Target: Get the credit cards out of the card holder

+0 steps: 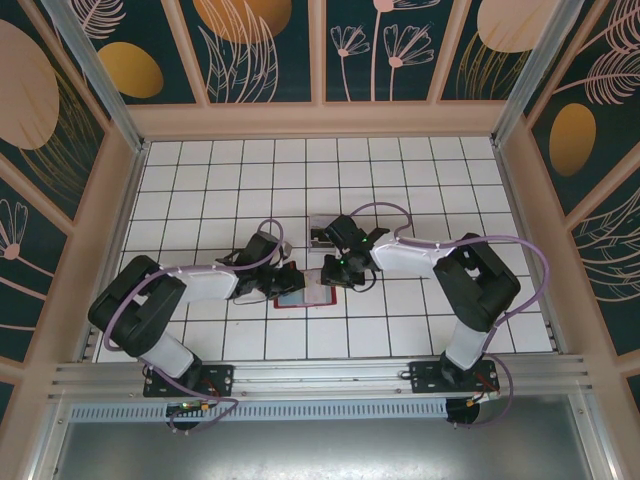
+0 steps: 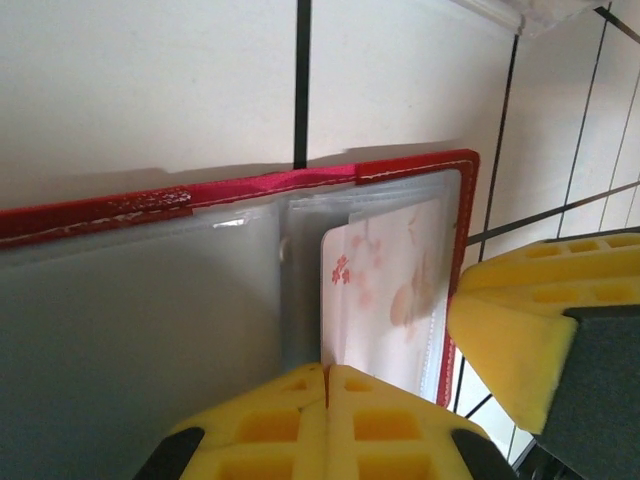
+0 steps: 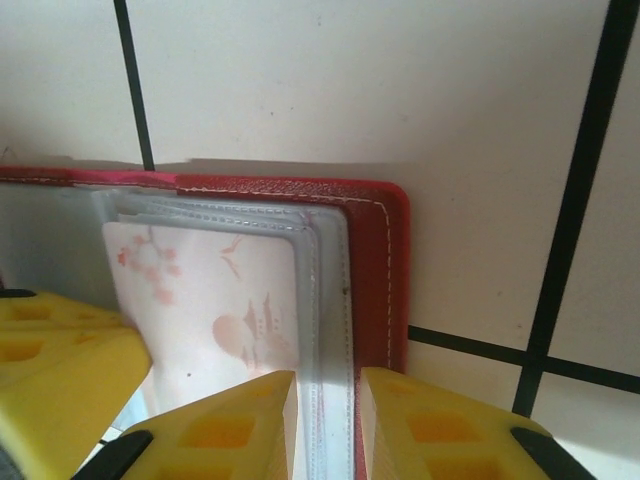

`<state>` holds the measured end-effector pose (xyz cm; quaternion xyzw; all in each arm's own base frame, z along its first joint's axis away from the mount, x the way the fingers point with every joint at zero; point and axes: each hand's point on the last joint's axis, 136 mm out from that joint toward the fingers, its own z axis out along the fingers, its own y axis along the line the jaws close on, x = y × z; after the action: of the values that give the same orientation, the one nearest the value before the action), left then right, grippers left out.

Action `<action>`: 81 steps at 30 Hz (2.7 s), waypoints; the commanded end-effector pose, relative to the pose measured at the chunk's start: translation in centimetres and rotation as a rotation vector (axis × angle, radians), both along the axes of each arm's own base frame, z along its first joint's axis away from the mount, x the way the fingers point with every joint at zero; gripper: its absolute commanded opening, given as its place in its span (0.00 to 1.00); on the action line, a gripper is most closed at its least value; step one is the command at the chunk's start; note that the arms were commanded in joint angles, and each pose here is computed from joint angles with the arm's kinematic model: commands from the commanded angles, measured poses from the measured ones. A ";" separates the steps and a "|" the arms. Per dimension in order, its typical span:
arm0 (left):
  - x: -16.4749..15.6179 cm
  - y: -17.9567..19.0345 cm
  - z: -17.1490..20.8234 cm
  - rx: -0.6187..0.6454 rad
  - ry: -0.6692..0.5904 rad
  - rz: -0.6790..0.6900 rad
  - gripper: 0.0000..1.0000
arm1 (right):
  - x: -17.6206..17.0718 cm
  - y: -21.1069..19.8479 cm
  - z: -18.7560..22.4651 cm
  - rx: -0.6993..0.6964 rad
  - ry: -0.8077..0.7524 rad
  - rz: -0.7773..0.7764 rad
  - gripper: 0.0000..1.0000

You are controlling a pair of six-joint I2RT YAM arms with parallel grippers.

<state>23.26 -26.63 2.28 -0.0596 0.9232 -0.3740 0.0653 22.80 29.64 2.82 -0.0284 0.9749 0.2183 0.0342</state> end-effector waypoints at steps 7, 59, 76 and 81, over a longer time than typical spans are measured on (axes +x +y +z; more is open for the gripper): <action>-0.7 0.5 -1.8 0.022 0.044 0.008 0.04 | 0.2 2.0 1.6 0.090 -0.011 0.015 0.24; 0.3 4.5 2.6 0.342 -0.127 -0.124 0.00 | 0.0 -0.8 -1.3 -0.084 0.008 0.016 0.24; 3.8 4.9 8.8 0.501 -0.444 -0.360 0.00 | 2.9 -1.4 4.3 -0.010 -0.145 -0.034 0.23; 5.2 3.7 10.6 0.515 -0.582 -0.504 0.00 | 3.7 -3.0 5.2 -0.005 -0.173 -0.066 0.23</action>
<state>27.88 -22.84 12.14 0.2181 0.9353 -0.1625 0.2262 25.96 27.95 6.97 -0.0153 0.9692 0.2223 0.1050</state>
